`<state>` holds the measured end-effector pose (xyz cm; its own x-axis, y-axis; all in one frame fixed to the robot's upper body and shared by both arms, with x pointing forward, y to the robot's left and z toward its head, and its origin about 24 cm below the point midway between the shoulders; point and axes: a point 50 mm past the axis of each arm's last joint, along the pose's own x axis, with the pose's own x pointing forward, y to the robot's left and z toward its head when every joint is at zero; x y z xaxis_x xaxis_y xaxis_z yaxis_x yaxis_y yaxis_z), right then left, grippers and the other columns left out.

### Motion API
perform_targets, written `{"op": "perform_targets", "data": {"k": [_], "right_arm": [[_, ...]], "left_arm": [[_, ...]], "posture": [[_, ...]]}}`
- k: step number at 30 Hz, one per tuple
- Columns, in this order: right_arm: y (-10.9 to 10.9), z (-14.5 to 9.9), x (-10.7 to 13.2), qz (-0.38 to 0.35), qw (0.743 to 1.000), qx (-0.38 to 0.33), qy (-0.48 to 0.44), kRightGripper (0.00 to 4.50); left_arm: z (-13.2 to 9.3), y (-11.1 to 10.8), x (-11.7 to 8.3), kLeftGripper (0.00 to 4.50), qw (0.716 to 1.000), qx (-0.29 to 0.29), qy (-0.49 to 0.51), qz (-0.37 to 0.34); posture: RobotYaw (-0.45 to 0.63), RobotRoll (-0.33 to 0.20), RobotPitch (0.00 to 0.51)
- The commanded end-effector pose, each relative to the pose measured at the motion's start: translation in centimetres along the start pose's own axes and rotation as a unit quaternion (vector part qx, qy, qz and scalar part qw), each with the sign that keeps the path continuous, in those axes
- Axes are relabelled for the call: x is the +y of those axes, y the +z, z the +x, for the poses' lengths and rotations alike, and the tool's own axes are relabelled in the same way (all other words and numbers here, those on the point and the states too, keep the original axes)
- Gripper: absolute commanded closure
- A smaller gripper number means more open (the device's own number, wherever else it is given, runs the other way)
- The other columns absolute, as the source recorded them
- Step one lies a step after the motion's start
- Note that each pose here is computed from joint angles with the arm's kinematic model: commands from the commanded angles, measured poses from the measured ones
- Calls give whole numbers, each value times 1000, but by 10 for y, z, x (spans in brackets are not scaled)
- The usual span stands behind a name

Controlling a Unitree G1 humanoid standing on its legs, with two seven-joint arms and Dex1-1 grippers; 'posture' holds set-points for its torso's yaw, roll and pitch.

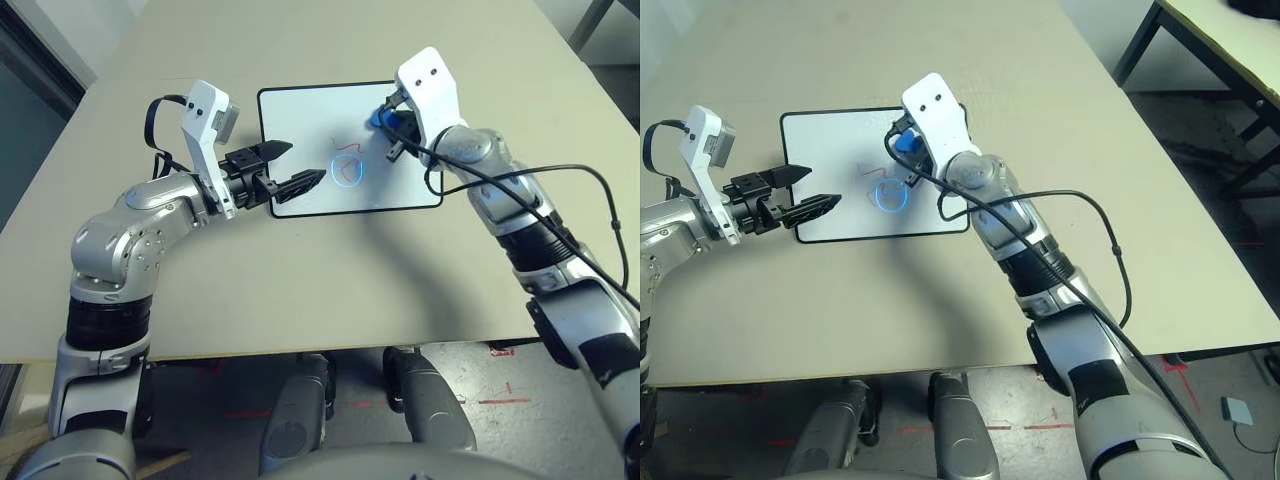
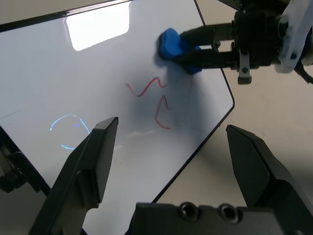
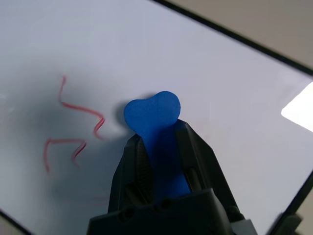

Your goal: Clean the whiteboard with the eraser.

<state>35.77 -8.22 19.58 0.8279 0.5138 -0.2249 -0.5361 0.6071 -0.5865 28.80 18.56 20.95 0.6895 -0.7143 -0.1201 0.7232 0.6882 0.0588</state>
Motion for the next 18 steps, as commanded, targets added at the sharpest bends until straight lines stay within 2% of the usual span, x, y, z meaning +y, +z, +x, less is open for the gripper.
{"op": "perform_targets", "data": {"k": [1,9,14,18], "right_arm": [[-21,1,17,30,998,42,29,3650],[-27,-3,30,41,996,54,49,3655],[-24,-2,16,35,998,51,26,3674],[-14,-3,-15,9,999,34,-30,3675]], "left_arm": [[-2,2,-3,0,1000,3,-1,5],[-2,2,-3,0,1000,4,-1,2],[-1,2,-4,0,1000,3,-1,0],[1,1,-4,0,1000,3,-3,-2]], "posture": [[79,0,196],[77,0,203],[72,0,205],[70,0,205]]}}
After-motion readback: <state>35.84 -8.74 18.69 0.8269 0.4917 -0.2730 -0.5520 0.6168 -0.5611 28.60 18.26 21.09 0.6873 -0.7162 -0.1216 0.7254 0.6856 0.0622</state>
